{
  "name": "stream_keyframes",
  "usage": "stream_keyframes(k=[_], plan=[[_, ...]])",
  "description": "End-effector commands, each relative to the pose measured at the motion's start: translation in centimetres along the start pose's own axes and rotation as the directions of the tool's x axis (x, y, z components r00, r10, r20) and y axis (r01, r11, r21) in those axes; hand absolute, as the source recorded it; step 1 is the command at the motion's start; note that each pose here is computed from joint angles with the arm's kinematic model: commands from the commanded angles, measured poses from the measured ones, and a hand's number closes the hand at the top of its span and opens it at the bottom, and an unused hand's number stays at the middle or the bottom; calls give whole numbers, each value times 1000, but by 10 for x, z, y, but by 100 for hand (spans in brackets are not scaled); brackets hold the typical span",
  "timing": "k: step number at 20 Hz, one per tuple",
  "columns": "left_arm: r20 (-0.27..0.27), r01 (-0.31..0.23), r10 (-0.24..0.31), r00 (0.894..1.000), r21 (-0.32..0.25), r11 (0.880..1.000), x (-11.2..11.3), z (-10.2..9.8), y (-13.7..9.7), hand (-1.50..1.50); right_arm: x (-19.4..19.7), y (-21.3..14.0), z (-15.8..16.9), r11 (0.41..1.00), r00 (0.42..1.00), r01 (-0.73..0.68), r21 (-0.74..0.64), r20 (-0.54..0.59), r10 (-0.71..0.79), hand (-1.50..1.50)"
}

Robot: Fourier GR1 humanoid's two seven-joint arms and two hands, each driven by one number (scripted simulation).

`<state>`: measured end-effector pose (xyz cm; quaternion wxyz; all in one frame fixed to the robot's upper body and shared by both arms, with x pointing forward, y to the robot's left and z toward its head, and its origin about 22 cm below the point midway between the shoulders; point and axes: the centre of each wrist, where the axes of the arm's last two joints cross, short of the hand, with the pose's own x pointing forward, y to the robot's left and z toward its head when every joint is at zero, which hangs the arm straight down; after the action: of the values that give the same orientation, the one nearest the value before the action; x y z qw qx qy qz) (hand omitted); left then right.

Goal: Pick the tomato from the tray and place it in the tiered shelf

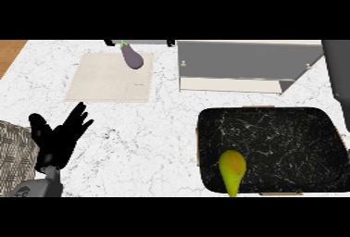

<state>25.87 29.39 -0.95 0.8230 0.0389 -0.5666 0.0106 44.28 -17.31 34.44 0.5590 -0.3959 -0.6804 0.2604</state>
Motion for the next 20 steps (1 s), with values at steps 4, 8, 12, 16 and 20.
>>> stream_keyframes(k=[4,8,12,16,20], plan=[[-82,-5,4,997,-13,1000,0,7,-2,0,-7,13,-8,1000,1000,-1,14,22,1,150],[-83,-12,13,996,15,1000,-11,-4,-12,0,-2,0,-7,997,997,-75,35,27,74,150],[-94,-15,13,995,-14,1000,-26,5,-21,0,-4,-7,-11,980,979,181,-79,-81,-187,-150],[-78,-17,17,997,2,1000,-20,9,-8,0,-13,-28,-14,938,938,327,-118,-79,-337,-150],[-83,16,-17,996,-14,1000,-17,13,6,0,-6,-12,-12,874,877,465,-144,-63,-477,-150]])
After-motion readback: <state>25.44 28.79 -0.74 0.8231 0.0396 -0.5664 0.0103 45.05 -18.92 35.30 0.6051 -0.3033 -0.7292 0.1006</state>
